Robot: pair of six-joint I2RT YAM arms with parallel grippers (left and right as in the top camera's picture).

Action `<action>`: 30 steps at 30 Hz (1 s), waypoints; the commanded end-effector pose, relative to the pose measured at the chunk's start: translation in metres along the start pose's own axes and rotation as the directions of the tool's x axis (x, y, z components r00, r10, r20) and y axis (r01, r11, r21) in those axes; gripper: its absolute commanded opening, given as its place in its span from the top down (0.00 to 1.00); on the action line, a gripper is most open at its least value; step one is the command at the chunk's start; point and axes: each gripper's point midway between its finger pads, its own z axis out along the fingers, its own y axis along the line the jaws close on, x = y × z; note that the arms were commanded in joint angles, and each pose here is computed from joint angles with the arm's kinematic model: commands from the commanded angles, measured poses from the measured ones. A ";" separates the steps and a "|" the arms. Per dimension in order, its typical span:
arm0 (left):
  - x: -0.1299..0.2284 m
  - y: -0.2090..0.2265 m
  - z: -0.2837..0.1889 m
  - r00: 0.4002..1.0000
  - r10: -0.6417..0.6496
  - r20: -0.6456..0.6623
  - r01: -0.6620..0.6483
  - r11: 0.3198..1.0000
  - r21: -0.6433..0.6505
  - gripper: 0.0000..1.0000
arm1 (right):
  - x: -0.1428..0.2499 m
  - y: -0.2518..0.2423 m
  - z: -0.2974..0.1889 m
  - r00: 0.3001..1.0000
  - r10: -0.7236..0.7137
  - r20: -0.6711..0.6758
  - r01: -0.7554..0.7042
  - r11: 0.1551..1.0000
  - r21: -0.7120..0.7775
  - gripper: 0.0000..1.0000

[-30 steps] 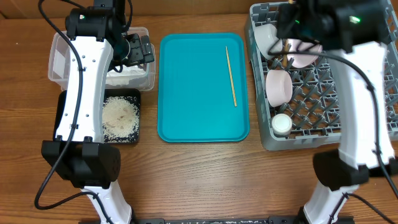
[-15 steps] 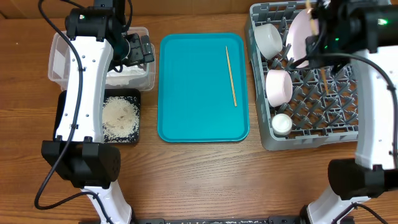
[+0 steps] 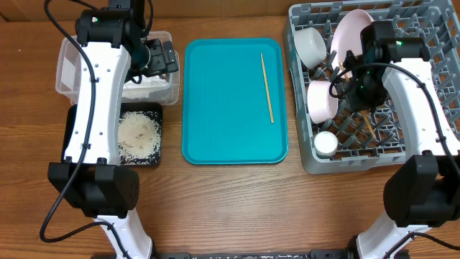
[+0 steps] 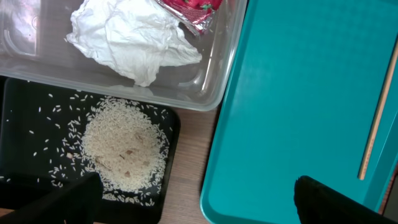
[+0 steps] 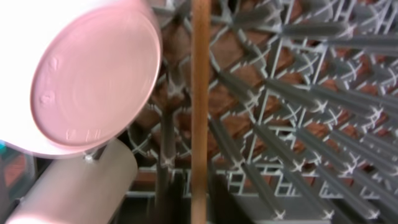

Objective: Sort waste into correct bins and load items into the dishwasher
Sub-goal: 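Carry the chopstick into the dish rack and release it, then reach the right gripper to the second chopstick and grasp it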

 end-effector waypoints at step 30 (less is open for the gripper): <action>-0.006 0.002 -0.008 0.999 0.010 0.030 -0.010 1.000 -0.005 0.00 | -0.159 0.159 -0.048 0.873 0.241 0.425 -0.120 0.949 -0.292 0.00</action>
